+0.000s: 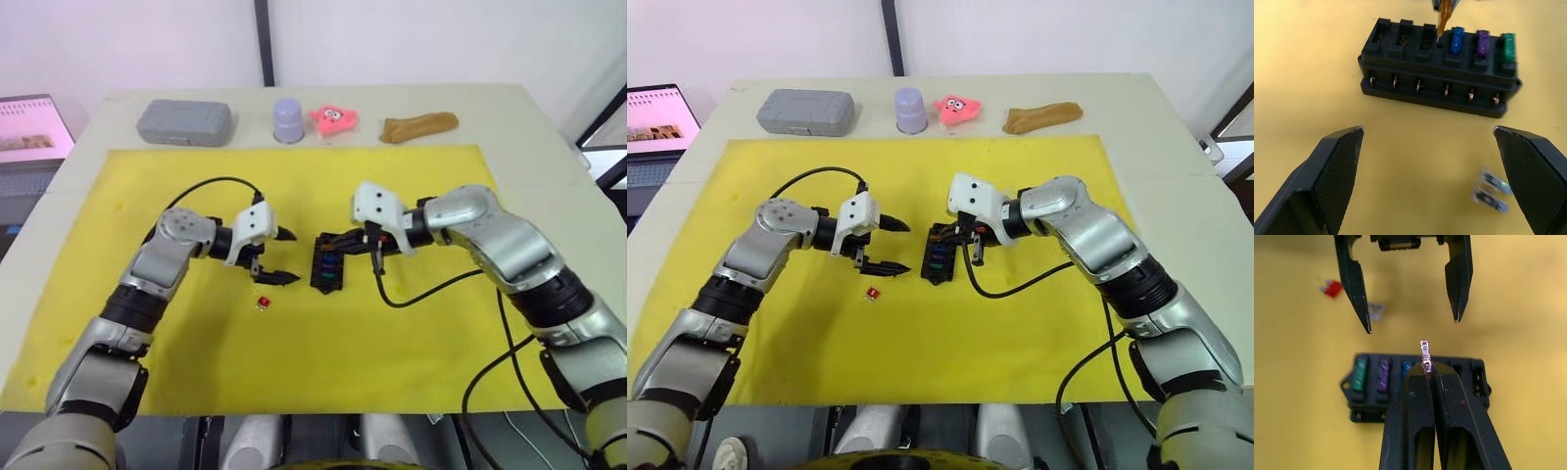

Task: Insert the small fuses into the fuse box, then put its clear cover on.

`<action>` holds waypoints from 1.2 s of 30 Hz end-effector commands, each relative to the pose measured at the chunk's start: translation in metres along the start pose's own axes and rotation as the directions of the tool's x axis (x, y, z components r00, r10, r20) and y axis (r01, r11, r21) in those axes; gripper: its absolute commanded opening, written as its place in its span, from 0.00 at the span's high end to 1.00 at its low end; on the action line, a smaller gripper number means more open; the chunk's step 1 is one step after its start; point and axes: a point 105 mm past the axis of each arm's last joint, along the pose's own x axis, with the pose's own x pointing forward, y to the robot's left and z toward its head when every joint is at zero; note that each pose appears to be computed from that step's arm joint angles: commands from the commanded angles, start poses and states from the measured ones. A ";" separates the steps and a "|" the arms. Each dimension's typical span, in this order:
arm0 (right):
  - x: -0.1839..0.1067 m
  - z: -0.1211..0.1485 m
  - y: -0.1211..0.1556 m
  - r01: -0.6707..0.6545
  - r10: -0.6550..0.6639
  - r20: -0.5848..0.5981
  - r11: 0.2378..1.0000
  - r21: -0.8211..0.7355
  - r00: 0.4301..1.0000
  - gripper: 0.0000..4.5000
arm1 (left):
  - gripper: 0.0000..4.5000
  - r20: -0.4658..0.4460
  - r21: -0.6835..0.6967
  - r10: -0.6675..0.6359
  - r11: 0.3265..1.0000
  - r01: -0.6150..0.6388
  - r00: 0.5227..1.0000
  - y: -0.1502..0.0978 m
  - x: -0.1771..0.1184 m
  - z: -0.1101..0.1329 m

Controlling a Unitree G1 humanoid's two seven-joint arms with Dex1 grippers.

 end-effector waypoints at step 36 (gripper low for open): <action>-0.001 -0.007 -0.011 0.014 -0.014 -0.037 1.000 0.014 0.999 1.00 | 0.01 0.030 0.079 -0.014 0.997 0.011 0.999 0.003 0.006 0.018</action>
